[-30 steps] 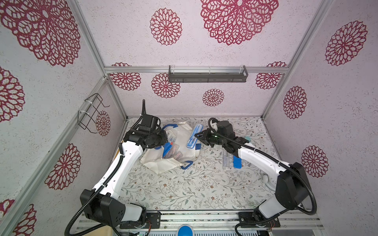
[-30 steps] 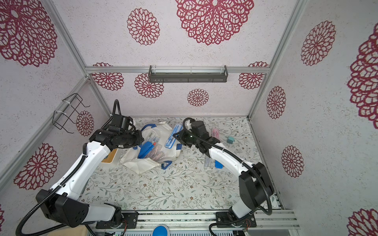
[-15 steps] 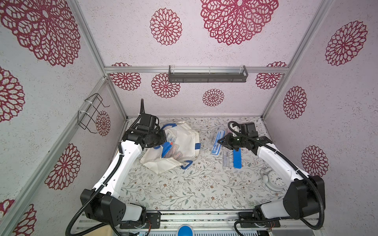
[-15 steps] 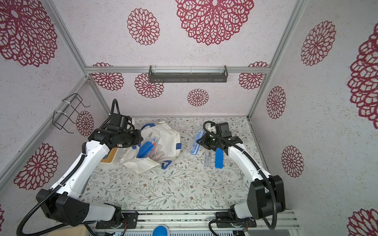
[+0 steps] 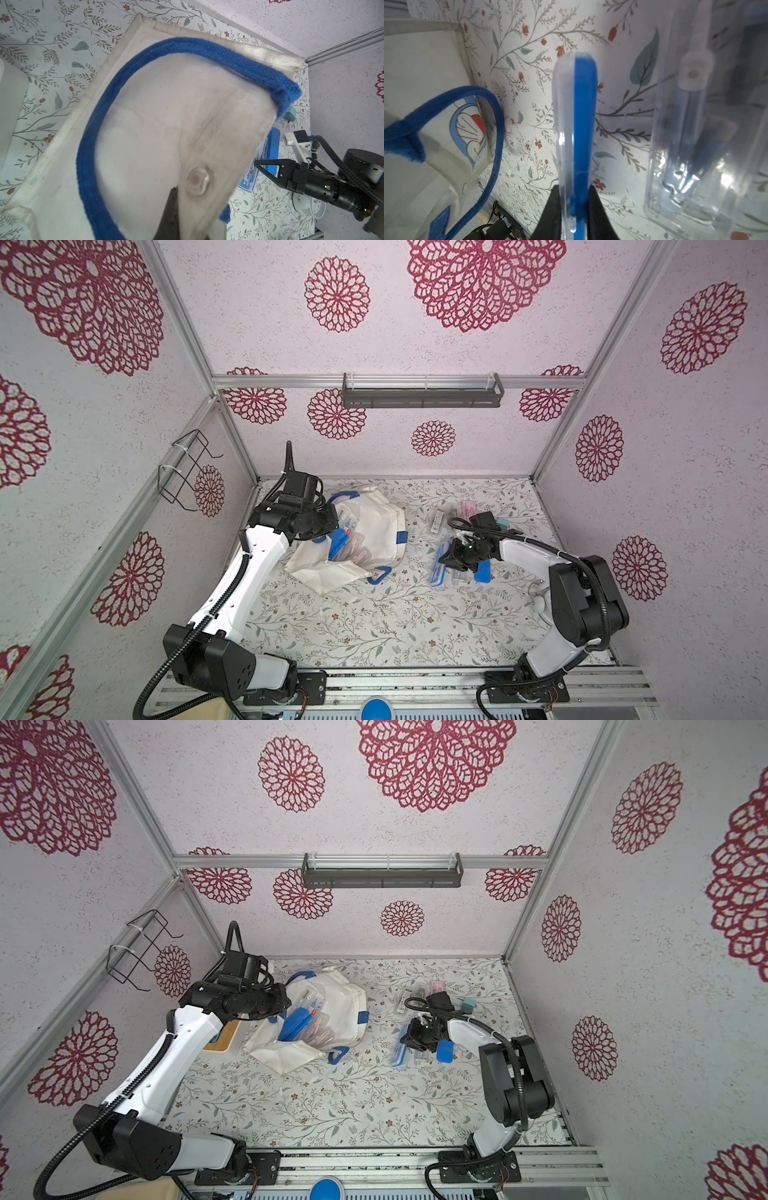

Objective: Take out the compass set from the canvas bag
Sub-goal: Place the compass set at the center of the board, then adjust the canvas bag at the center of the board.

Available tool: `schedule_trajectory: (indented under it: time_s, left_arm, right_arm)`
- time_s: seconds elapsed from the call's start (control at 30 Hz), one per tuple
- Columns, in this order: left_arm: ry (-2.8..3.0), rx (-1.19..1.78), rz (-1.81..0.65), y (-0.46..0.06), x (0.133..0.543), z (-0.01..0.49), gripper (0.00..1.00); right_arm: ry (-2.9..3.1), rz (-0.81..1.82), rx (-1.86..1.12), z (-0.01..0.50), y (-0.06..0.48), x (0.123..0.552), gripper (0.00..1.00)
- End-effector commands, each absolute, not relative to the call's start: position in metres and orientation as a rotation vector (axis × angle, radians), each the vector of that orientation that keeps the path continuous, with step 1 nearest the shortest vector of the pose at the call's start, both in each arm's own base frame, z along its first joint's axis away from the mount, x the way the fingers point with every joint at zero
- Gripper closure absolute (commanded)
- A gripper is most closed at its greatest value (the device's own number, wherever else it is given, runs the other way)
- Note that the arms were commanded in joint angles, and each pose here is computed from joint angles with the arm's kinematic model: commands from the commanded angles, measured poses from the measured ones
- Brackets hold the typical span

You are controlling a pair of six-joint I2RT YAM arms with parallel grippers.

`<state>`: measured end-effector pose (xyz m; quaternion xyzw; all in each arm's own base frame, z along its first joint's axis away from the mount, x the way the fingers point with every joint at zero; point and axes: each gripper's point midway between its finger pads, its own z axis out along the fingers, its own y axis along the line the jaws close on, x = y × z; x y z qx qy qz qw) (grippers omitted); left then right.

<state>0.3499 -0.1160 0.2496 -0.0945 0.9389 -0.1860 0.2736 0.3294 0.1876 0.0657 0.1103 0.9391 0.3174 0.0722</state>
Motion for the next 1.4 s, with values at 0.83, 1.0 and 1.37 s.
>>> schedule_trajectory:
  time_s: [0.83,1.0,1.37]
  left_arm:
    - [2.502,-0.221,-0.578,-0.125,0.355,0.259,1.00]
    - [2.498,-0.226,-0.581,-0.125,0.356,0.260,1.00]
    - [2.504,-0.267,-0.509,-0.115,0.356,0.258,0.98]
  right_arm:
    - [2.645,0.766,0.319,0.151,0.178,0.364,0.56]
    - [2.567,0.898,0.233,0.193,0.241,0.358,0.72]
    - [2.647,1.181,-0.084,0.187,0.411,0.317,0.79]
